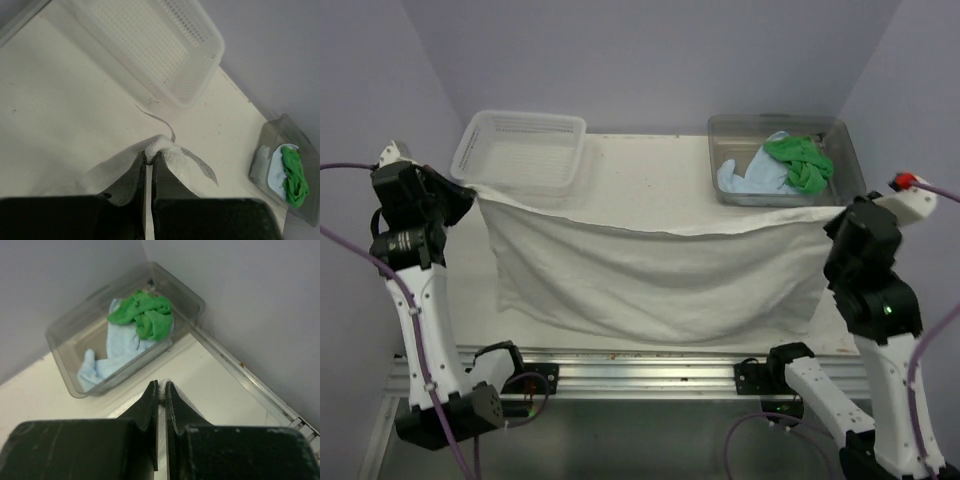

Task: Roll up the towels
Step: Flatten the towel, then fold the towel

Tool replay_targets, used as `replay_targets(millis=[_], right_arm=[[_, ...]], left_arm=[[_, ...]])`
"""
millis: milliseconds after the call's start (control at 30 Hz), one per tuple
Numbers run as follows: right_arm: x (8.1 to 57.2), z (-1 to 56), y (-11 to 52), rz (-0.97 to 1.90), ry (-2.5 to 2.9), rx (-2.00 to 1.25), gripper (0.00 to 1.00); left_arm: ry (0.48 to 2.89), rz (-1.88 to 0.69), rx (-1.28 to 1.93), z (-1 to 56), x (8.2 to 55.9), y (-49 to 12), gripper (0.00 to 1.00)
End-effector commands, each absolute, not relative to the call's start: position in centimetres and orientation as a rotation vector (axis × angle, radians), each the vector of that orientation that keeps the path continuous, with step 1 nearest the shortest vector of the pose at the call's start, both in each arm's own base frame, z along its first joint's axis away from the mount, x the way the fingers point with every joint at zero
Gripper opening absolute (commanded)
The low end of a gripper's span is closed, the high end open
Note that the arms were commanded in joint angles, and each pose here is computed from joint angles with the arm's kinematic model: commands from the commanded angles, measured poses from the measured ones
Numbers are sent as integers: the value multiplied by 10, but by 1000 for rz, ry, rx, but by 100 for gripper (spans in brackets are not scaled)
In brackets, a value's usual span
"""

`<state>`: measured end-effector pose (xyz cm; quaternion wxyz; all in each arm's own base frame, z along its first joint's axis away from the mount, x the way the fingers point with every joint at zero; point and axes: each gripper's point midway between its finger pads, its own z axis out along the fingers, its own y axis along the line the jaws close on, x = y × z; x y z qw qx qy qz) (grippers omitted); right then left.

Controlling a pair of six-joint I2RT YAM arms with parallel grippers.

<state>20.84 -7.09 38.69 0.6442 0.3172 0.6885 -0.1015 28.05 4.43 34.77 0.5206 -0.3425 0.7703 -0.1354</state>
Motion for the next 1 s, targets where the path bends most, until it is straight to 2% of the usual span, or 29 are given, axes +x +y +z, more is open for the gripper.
replay_targets(millis=[0, 133, 233, 433, 733, 967], right_arm=[[291, 357, -59, -299, 1608, 721, 0], [364, 309, -46, -295, 1711, 712, 0], [399, 279, -38, -270, 1775, 711, 0], [430, 247, -30, -248, 1858, 696, 0], [418, 220, -43, -159, 1971, 702, 0], [363, 191, -48, -165, 2072, 767, 0]], left_arm=[[1852, -344, -849, 308, 337, 61, 0], [1948, -333, -922, 252, 378, 74, 0], [2000, -327, -941, 227, 399, 80, 0], [2074, -333, -957, 201, 421, 84, 0], [2120, -290, -977, 190, 404, 84, 0], [2183, -193, -1020, 173, 351, 87, 0]])
